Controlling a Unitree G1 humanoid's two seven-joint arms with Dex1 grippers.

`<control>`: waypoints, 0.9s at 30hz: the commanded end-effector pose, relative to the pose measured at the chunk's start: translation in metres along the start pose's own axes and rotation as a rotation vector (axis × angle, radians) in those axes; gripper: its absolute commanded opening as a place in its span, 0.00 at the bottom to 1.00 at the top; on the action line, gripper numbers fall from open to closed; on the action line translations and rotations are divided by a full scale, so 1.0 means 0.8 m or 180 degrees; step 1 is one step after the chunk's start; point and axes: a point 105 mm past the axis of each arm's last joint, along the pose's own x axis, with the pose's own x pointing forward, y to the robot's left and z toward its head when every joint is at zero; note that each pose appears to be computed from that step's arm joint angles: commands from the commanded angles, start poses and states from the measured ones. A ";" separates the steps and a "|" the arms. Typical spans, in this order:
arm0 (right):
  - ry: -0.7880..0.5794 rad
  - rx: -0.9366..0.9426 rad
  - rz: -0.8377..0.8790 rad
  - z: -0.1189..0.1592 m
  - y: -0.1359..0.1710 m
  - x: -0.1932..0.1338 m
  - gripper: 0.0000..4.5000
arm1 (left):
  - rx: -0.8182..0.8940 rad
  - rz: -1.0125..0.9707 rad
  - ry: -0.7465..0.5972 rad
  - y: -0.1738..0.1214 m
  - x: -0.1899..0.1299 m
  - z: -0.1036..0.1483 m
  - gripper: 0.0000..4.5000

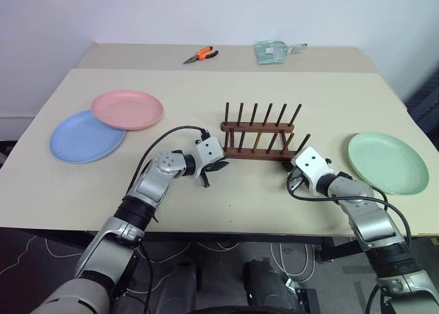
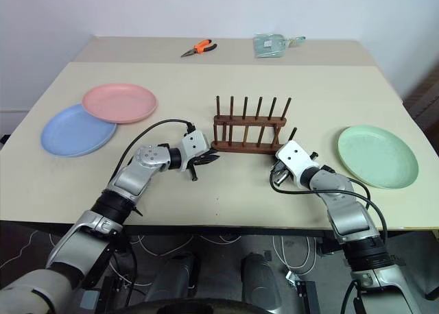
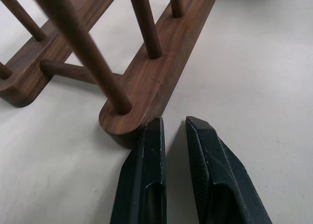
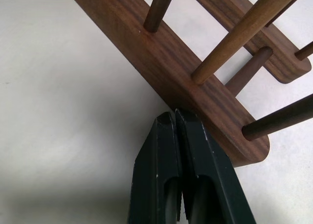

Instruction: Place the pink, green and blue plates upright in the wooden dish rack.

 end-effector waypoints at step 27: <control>-0.1165 -0.0005 0.0881 0.146 0.032 -0.052 0.96 | -0.3715 0.3896 -0.1085 0.202 -0.257 -0.062 0.99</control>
